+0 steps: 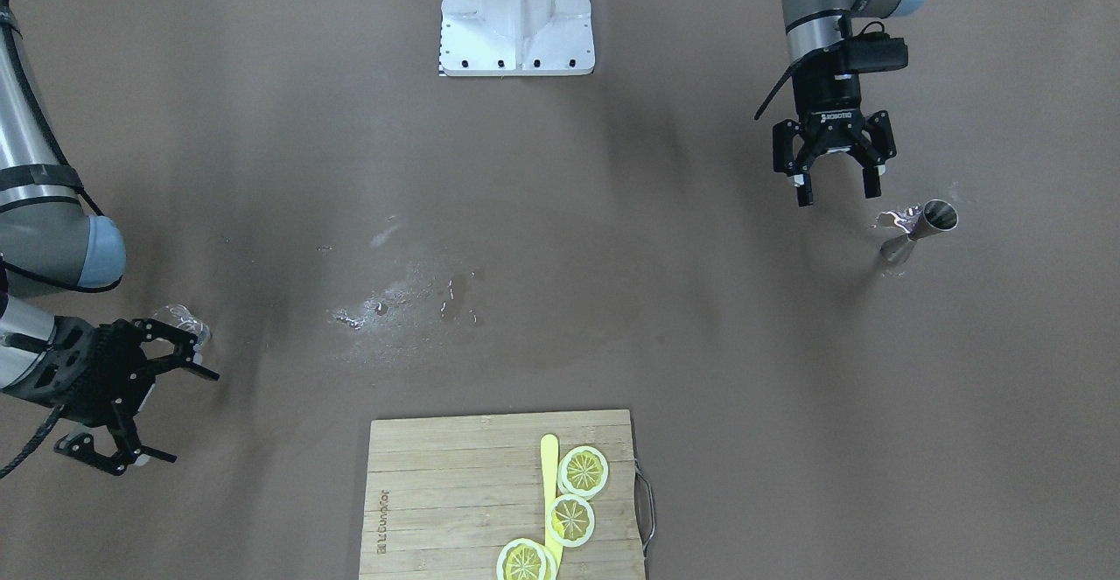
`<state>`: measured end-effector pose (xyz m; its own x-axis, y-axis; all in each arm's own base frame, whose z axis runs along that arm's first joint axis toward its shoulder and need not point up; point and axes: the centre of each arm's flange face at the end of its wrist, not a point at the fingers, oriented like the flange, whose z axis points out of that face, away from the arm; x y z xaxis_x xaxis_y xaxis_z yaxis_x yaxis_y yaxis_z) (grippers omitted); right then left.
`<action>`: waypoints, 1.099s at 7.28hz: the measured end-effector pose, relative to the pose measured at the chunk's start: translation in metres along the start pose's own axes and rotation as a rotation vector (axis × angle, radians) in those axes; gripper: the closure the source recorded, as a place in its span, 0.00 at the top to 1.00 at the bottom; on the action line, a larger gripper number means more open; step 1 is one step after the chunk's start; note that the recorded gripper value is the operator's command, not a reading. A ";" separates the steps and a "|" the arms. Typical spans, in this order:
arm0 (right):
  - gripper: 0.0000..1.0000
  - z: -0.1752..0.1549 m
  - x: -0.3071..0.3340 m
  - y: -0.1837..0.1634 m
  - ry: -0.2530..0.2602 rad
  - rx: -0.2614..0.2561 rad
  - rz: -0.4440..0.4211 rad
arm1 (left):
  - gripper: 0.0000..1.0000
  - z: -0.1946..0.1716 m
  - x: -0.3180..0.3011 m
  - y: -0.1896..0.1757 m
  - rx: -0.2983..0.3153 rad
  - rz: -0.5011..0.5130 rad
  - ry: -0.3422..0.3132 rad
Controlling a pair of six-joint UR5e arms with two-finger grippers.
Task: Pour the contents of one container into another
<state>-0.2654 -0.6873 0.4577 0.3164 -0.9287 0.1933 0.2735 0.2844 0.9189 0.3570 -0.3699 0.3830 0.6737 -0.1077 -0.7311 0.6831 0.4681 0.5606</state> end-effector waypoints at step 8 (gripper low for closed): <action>1.00 -0.123 0.069 0.131 0.158 -0.477 0.652 | 0.99 0.123 -0.307 -0.236 -0.757 -0.207 0.050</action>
<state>-0.0956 -0.6852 0.5489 0.6594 -0.5082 0.5541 0.3364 0.8585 0.3871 0.0231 -0.5550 0.5227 0.5280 -0.2264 -0.8185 0.4033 0.9151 0.0071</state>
